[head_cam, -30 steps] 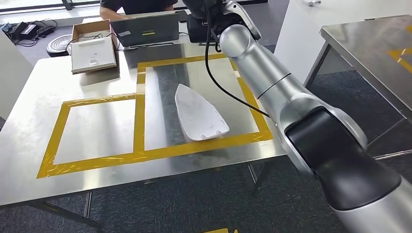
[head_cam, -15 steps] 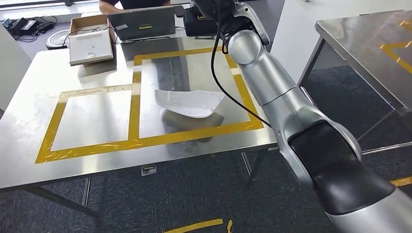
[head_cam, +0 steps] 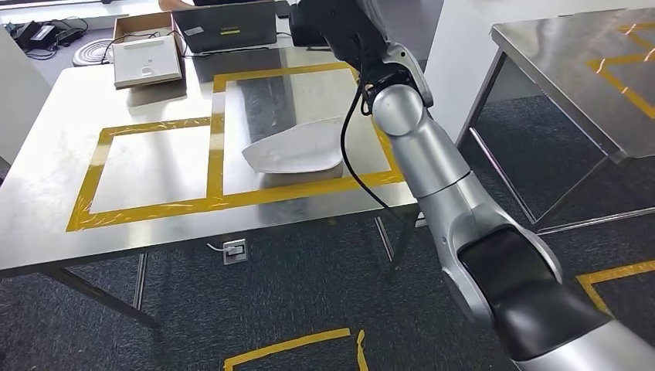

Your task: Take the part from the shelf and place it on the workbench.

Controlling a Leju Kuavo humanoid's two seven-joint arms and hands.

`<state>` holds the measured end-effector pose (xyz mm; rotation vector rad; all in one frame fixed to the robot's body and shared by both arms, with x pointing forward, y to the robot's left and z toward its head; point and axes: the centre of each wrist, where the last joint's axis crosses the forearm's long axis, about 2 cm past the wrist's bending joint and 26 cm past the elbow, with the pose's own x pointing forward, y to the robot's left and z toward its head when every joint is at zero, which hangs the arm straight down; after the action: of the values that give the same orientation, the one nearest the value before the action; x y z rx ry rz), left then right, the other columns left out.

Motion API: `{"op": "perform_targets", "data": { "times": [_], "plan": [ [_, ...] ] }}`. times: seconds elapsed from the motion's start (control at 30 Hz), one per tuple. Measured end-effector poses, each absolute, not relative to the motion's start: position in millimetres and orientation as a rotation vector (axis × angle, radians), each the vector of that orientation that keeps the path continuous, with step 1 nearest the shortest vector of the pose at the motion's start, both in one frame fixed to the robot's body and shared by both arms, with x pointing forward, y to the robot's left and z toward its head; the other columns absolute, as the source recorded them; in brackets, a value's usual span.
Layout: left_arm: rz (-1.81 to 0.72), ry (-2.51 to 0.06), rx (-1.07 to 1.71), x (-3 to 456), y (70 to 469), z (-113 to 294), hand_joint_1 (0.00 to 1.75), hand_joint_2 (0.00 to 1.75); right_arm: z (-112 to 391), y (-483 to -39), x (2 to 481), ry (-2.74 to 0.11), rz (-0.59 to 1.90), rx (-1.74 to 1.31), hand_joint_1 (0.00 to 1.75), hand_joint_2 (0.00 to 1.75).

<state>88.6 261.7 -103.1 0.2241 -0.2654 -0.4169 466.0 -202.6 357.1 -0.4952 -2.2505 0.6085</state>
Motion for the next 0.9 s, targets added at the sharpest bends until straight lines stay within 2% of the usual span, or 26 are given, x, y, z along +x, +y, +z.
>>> {"op": "perform_targets", "data": {
  "times": [0.3,0.9],
  "plan": [
    [-0.403,-0.269,0.220,85.6,261.8,-103.7,0.00,0.00,338.8,-207.3,446.2,-2.303,0.571,-0.458,0.00,0.00],
    [-0.412,-0.258,0.233,85.3,261.6,-103.7,0.00,0.00,284.3,-266.0,420.2,-2.247,0.543,-0.604,0.00,0.00]
  ]
}}
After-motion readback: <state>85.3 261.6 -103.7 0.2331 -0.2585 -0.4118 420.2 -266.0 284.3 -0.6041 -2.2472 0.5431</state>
